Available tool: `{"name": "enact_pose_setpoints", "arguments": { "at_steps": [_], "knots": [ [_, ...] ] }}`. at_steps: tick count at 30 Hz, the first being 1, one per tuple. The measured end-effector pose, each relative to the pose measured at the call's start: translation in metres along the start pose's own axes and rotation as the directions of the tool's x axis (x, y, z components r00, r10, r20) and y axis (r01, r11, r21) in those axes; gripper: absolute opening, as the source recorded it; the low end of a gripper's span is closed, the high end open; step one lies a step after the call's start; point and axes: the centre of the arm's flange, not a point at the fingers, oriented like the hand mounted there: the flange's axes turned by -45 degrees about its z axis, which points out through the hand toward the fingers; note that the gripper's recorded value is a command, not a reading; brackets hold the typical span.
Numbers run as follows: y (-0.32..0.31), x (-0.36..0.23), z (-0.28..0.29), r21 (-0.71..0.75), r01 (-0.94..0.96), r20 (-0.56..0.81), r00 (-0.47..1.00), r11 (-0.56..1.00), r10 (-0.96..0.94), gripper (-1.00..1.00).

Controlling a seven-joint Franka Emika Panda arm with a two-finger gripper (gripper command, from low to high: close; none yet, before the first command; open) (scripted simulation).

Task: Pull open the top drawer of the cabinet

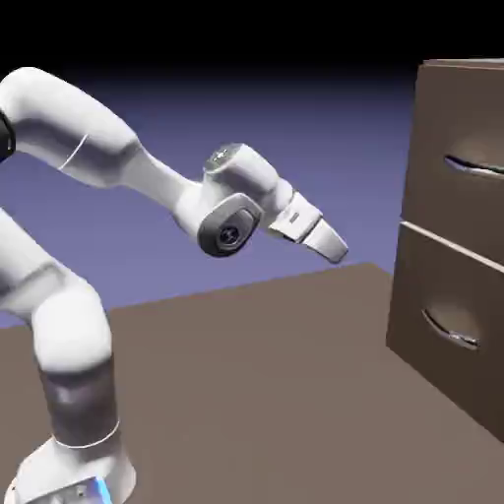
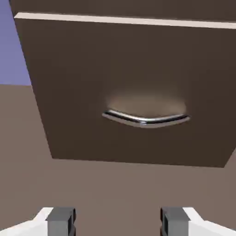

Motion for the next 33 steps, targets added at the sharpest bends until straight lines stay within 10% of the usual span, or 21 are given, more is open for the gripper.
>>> {"name": "enact_pose_setpoints", "arguments": {
  "at_steps": [7,16,33],
  "knots": [
    [-0.025,0.019,0.030,-0.046,0.564,0.088,0.824,0.824,-0.560,0.00],
    [-0.054,0.027,0.077,0.041,0.972,0.173,0.220,0.230,-0.960,0.00],
    [-0.079,0.033,0.145,0.138,0.489,0.078,-0.872,-0.861,-0.483,0.00]
  ]
}}
